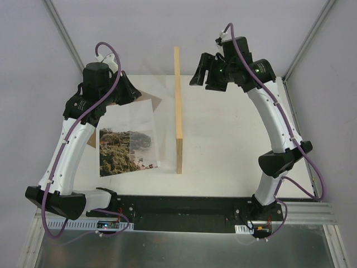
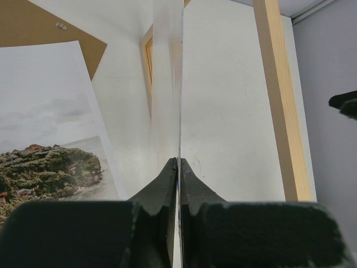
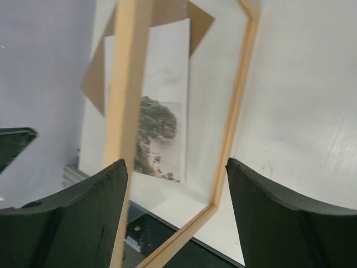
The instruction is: Put the photo into the frame
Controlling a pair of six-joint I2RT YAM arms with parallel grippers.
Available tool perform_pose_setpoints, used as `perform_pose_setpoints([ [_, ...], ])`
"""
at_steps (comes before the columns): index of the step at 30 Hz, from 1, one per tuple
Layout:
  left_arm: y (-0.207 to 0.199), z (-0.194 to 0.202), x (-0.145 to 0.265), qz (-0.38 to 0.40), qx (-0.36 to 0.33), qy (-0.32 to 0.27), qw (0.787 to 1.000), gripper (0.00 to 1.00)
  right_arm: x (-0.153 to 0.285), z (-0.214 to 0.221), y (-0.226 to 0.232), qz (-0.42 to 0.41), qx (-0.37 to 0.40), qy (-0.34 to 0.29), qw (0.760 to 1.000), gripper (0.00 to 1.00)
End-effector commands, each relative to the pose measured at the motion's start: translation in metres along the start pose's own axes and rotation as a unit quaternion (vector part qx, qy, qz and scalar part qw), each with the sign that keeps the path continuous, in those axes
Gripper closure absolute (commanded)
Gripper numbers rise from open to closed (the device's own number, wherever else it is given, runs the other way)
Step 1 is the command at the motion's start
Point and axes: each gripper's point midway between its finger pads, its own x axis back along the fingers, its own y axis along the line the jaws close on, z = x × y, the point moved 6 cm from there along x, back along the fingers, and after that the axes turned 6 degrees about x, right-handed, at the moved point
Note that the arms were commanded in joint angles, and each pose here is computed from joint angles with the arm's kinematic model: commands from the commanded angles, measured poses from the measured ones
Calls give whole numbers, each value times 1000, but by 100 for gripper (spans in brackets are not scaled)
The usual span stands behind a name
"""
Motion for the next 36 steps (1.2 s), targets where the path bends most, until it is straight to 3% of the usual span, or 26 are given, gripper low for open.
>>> perform_pose_setpoints([
  [1,-14,-15,5,17,-10,-33,999,100,-2,18,-18,117,69,15,991,25],
  [16,-11,-11,1,10,-18,-28,999,100,3,31,28,156,139,-76,975,21],
  [27,-13,-10,1,15,-18,-25,999,100,15,28,42,154,143,-135,968,20],
  [36,-74,13,-13,104,-44,35,993,100,4,31,51,130,145,-139,971,16],
])
